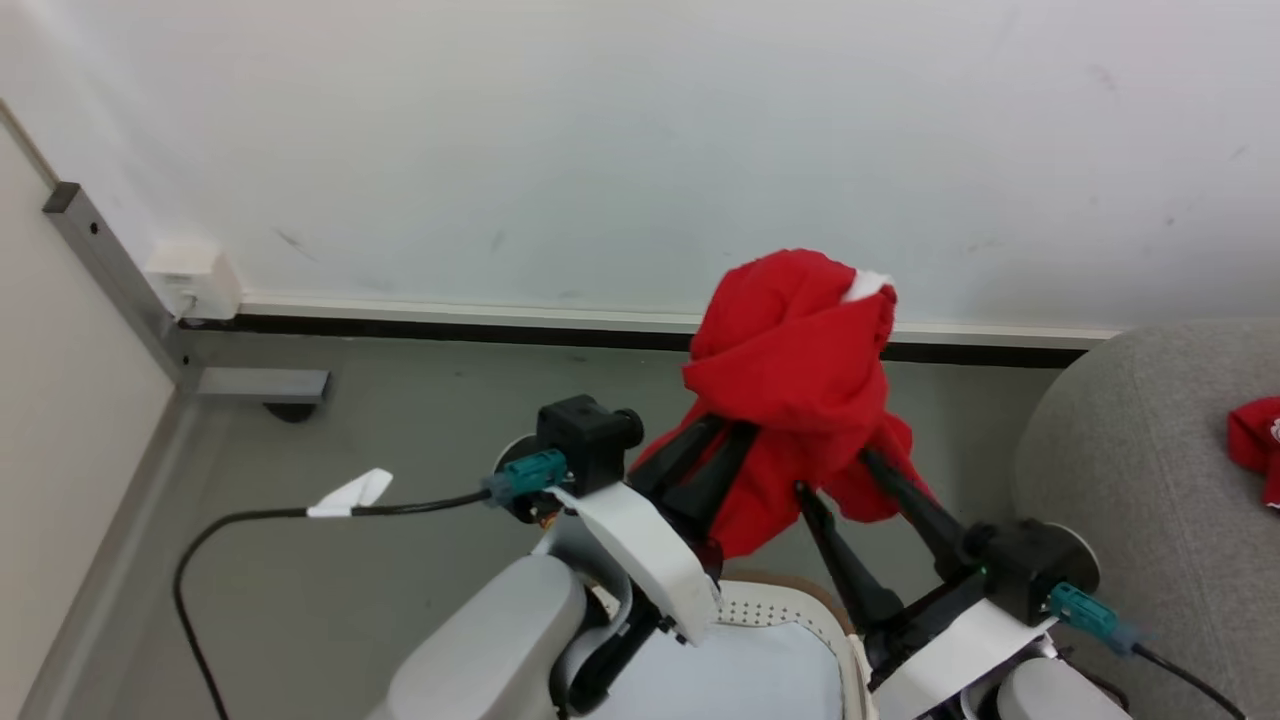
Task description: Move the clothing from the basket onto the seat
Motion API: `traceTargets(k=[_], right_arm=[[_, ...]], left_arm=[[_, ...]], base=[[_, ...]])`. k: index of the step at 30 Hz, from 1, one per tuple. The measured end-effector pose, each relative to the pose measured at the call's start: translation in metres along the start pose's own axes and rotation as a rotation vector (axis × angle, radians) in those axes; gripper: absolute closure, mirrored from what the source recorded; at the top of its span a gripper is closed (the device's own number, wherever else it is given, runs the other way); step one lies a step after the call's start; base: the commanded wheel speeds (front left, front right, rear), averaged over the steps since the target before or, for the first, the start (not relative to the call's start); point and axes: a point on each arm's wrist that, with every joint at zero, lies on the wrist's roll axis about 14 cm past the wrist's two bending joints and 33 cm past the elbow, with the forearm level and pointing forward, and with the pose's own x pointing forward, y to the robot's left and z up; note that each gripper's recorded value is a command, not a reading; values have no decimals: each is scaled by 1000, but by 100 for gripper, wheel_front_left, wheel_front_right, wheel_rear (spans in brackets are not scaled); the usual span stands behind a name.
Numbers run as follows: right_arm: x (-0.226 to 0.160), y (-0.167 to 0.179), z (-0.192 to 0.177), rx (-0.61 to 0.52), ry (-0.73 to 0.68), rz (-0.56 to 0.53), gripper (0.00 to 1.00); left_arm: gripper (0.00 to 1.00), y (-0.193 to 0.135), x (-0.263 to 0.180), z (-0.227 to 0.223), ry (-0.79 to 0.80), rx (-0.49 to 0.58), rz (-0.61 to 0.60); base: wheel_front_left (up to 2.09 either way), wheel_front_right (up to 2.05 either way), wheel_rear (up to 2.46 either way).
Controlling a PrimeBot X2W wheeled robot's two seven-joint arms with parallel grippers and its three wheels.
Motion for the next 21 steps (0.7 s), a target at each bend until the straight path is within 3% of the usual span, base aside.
traceTargets(k=[7,16,17,19,20,21], right_arm=[[17,23,-25,-4,105,114,0],[36,60,-17,-28,91,258,0],[37,63,-16,-31,88,271,16],[38,68,-14,-37,82,292,83],[38,70,-14,-38,81,300,100],[38,72,-14,-37,81,306,100]], left_arm=[[100,-16,-11,-4,20,-16,-26],[100,-19,-32,-8,44,-56,0],[100,-18,-34,-8,44,-57,6],[100,-15,-37,-7,42,-60,18],[100,-14,-38,-6,39,-61,23],[100,-13,-39,-6,38,-61,28]], base=[[0,0,0],[0,0,0],[0,0,0],[0,0,0],[0,0,0],[0,0,0]])
